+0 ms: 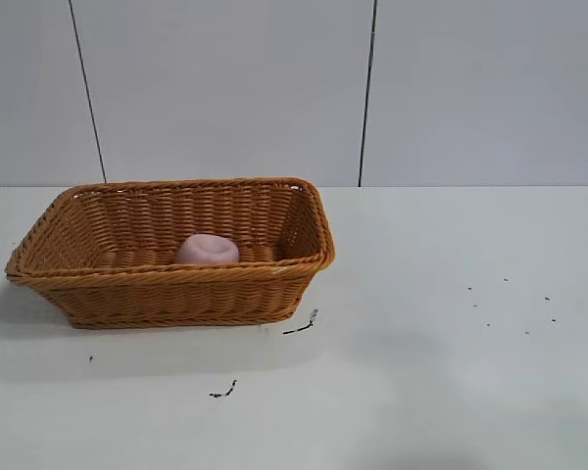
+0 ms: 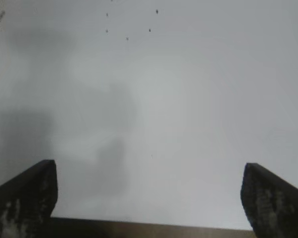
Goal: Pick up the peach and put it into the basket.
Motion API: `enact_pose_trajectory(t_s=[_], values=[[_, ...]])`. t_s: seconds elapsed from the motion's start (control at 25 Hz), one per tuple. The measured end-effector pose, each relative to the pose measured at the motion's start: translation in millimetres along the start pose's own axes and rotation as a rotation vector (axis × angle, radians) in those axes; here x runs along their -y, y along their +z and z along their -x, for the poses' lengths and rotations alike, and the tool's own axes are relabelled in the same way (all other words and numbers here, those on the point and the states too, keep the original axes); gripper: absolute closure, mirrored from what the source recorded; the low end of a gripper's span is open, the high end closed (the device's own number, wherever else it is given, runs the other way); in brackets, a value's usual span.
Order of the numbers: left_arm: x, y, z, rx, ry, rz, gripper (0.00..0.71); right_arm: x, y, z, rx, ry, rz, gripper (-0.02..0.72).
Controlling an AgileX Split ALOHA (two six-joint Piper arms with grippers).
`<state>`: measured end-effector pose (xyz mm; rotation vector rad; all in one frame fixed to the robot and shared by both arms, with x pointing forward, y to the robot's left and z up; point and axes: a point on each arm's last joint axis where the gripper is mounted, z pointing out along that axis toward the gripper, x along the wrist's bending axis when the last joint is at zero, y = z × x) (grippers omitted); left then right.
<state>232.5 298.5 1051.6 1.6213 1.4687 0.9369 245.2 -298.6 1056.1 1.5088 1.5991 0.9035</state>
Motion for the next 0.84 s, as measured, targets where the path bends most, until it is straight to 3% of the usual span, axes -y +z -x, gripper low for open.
enact_pose_trajectory(t_s=[0.12, 0.84], values=[[0.0, 0.0, 0.0, 0.000, 0.000, 0.000, 0.018, 4.7, -9.0, -0.9, -0.003, 0.004, 0.064, 0.014], [0.0, 0.0, 0.0, 0.000, 0.000, 0.000, 0.018, 4.8, -8.9, -0.9, -0.006, 0.003, 0.069, 0.014]])
